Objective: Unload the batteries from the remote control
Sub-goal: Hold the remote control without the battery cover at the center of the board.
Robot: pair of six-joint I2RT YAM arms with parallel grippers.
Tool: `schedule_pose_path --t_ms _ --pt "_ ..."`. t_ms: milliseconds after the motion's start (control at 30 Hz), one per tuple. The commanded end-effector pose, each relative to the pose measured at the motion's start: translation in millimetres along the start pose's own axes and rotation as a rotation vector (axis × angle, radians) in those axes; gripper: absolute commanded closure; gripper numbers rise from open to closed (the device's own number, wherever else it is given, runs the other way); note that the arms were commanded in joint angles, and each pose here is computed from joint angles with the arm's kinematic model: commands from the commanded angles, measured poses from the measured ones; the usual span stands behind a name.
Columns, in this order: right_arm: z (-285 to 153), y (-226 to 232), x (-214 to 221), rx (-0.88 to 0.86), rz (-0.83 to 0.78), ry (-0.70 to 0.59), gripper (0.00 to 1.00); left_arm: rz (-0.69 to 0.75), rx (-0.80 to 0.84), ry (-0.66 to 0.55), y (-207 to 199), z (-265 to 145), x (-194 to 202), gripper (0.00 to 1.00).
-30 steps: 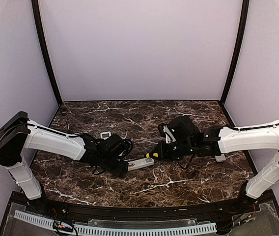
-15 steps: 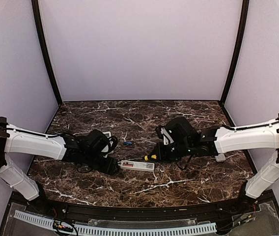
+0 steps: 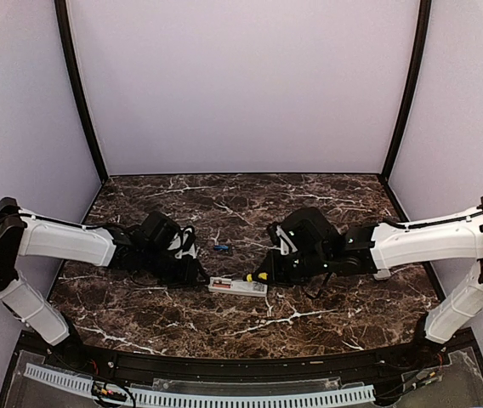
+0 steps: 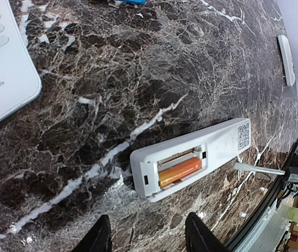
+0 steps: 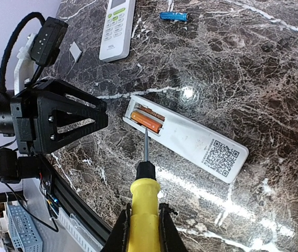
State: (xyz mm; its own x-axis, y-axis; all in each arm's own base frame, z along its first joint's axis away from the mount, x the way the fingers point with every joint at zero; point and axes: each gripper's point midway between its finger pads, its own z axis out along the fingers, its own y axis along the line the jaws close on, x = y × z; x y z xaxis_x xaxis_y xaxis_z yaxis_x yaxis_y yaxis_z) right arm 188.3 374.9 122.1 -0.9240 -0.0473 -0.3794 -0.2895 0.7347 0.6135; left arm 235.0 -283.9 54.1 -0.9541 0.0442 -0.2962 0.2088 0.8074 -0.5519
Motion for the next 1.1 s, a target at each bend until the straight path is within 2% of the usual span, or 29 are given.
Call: schedule_pose_path --t_ms 0,333,800,1067 --pt "0.0 8.3 -3.0 -0.02 0.015 -0.026 1.0 -0.028 0.019 -0.003 -1.0 2.9 -4.3 0.53" --pt "12.7 7.7 1.3 -0.011 0.014 0.011 1.0 -0.008 0.024 0.009 0.2 12.0 -3.6 0.54" --pt "17.1 8.9 0.4 0.007 0.013 0.028 1.0 0.013 0.011 0.011 2.5 20.5 -8.0 0.69" --pt "19.9 7.5 2.3 0.018 0.016 0.042 1.0 0.024 -0.003 -0.002 4.1 21.1 -11.9 0.72"
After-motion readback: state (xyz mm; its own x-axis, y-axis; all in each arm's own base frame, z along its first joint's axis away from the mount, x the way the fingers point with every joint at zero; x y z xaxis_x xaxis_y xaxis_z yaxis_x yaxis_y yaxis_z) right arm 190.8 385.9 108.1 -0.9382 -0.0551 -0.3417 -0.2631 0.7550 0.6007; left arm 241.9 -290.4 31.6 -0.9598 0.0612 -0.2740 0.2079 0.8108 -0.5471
